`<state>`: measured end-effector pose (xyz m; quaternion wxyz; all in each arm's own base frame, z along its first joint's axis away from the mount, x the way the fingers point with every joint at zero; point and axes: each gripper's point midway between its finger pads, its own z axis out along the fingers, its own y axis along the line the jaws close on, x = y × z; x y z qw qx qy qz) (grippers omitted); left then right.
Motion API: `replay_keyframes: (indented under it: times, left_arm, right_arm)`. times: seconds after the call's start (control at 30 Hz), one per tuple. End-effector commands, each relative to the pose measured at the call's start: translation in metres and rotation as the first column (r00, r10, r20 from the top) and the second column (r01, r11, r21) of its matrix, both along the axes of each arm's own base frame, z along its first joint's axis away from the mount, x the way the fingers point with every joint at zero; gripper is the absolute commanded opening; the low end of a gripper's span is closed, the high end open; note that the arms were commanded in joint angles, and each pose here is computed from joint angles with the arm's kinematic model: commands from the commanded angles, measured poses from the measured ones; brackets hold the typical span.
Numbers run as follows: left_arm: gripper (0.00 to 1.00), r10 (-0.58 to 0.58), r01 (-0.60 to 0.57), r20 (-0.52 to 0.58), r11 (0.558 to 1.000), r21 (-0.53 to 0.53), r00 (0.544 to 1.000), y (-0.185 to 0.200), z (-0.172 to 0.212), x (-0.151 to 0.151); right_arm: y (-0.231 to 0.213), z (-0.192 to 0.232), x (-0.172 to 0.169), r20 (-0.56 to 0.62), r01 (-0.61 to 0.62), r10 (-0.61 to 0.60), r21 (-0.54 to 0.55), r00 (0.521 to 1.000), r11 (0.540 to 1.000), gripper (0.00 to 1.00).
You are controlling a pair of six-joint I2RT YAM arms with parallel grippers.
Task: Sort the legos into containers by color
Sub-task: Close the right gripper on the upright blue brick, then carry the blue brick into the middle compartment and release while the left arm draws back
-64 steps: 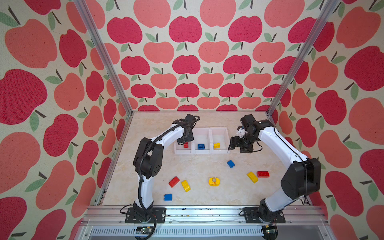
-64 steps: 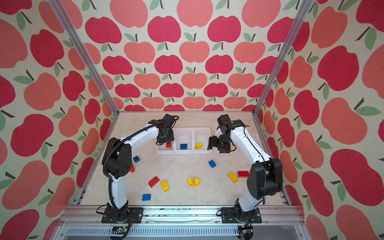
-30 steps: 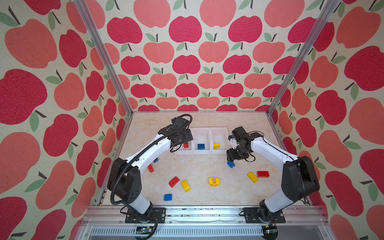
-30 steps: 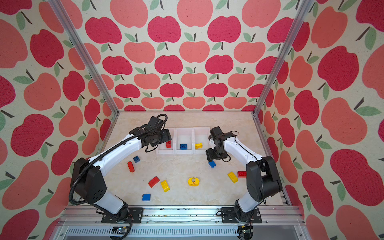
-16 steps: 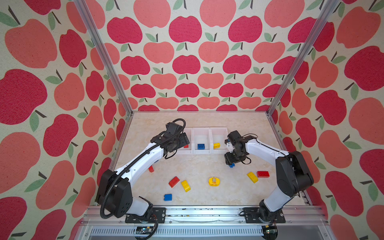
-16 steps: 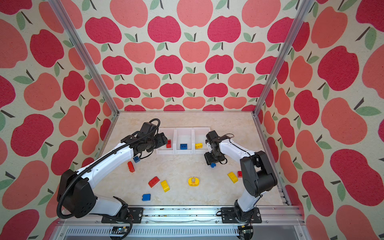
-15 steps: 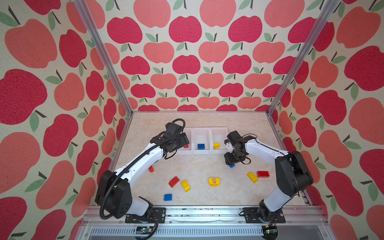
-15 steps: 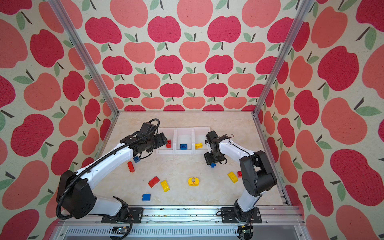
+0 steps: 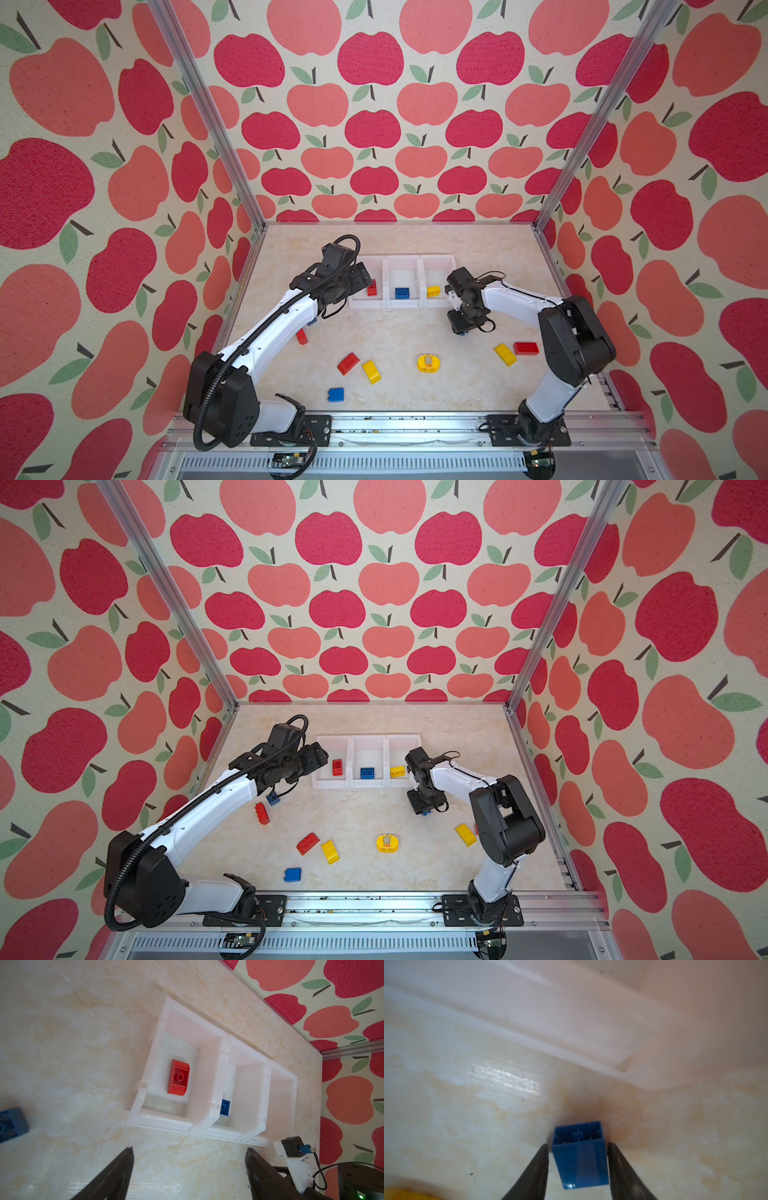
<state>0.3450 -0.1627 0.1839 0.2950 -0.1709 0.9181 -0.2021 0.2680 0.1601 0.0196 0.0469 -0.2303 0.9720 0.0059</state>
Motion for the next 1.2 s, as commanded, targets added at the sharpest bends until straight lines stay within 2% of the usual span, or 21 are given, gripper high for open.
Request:
replay_keyframes:
  times: [0.0,0.27,0.63,0.93,1.17]
  left_arm:
    - [0.86,-0.02,0.02,0.005,1.0,0.0,1.0,0.003,0.0,-0.005]
    - [0.86,-0.009,0.009,0.011,1.0,-0.008,1.0,0.009,0.0,-0.01]
    - [0.88,0.007,-0.006,0.024,1.0,-0.027,1.0,0.018,-0.003,-0.018]
    - [0.88,0.011,-0.011,0.028,0.999,-0.032,1.0,0.022,-0.005,-0.022]
    - [0.89,0.019,-0.018,0.036,0.999,-0.03,0.999,0.026,-0.002,-0.027]
  right_arm:
    - [-0.004,-0.007,-0.004,-0.009,0.007,-0.007,-0.041,1.0,0.999,0.41]
    - [-0.004,0.001,-0.01,0.001,0.0,0.0,-0.055,1.0,0.998,0.29]
    - [0.021,0.068,-0.008,0.094,0.001,-0.004,0.025,0.996,1.0,0.26]
    - [0.067,0.123,0.021,0.193,-0.037,0.012,0.131,0.981,0.991,0.26]
    - [0.115,0.138,0.05,0.228,-0.083,0.037,0.194,0.973,0.977,0.26]
